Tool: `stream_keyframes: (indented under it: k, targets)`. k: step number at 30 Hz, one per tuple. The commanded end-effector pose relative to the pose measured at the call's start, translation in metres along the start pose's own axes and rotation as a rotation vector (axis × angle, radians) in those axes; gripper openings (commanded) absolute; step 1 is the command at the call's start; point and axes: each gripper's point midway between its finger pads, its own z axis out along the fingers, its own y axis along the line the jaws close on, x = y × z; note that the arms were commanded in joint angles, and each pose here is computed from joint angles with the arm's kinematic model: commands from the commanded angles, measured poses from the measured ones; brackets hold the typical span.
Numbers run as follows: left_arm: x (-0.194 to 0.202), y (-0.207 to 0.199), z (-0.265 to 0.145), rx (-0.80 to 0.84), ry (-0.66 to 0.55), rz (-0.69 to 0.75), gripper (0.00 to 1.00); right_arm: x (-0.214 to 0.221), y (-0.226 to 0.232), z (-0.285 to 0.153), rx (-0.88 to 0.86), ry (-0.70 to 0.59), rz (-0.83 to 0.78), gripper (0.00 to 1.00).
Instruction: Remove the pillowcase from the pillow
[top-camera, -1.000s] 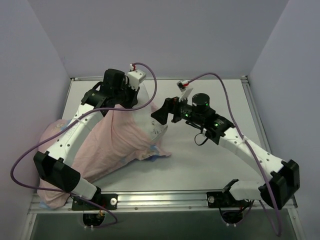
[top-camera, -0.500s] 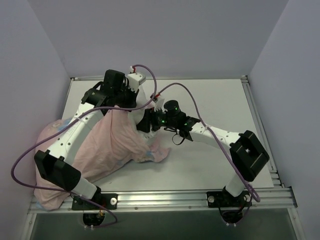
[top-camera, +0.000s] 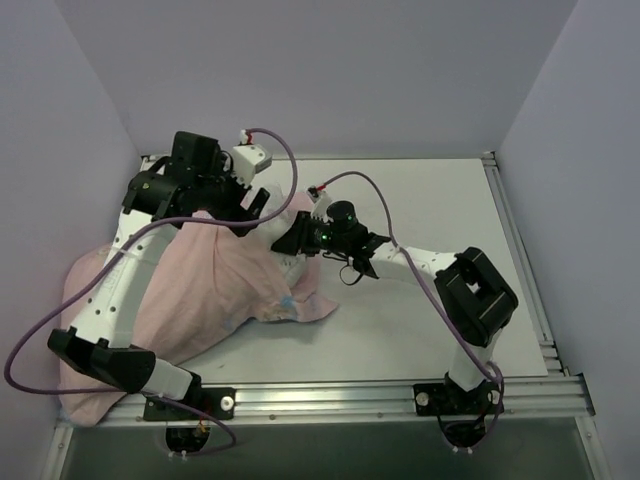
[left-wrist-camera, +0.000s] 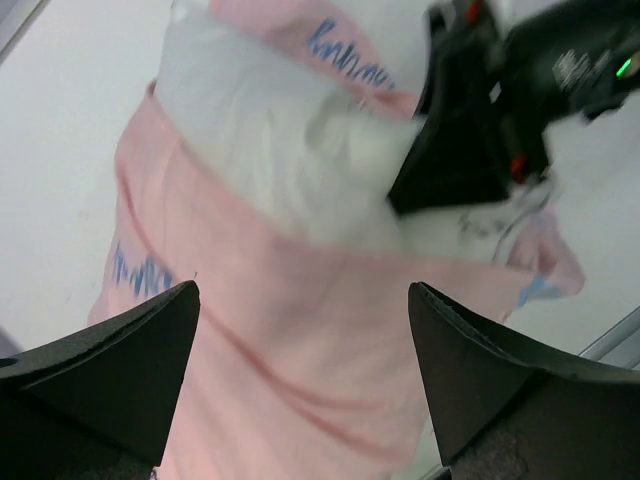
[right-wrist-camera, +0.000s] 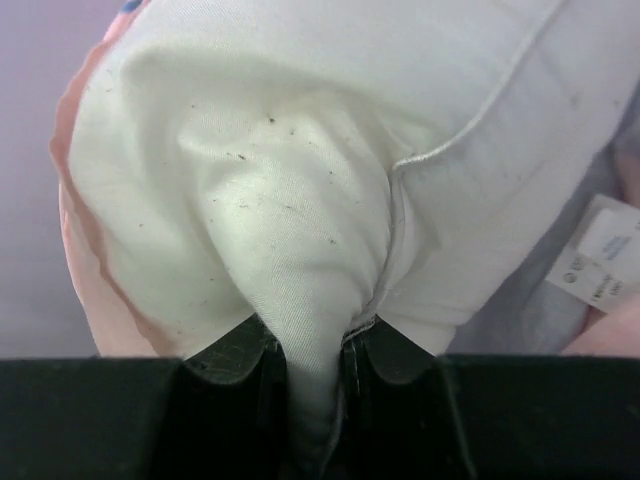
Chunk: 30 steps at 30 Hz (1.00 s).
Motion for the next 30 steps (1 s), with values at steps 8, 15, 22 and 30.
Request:
stream_keyframes:
  k: [8,15,22,30]
  targets:
    - [0.184,0.018,-0.045,-0.158,0.438,-0.100,0.97,-0.101,0.005,-0.049,0.055,-0.360,0.076,0.00]
    - [0.190,0.051,-0.030,-0.290,0.448,-0.119,0.02,-0.097,-0.033,-0.088,0.194,-0.356,0.078,0.00]
    - [0.233,0.086,-0.054,-0.452,0.541,-0.114,0.02,-0.122,-0.071,-0.171,0.321,-0.450,0.079,0.00]
    - [0.284,0.133,-0.083,-0.593,0.604,-0.180,0.02,-0.135,-0.098,-0.233,0.406,-0.489,0.079,0.00]
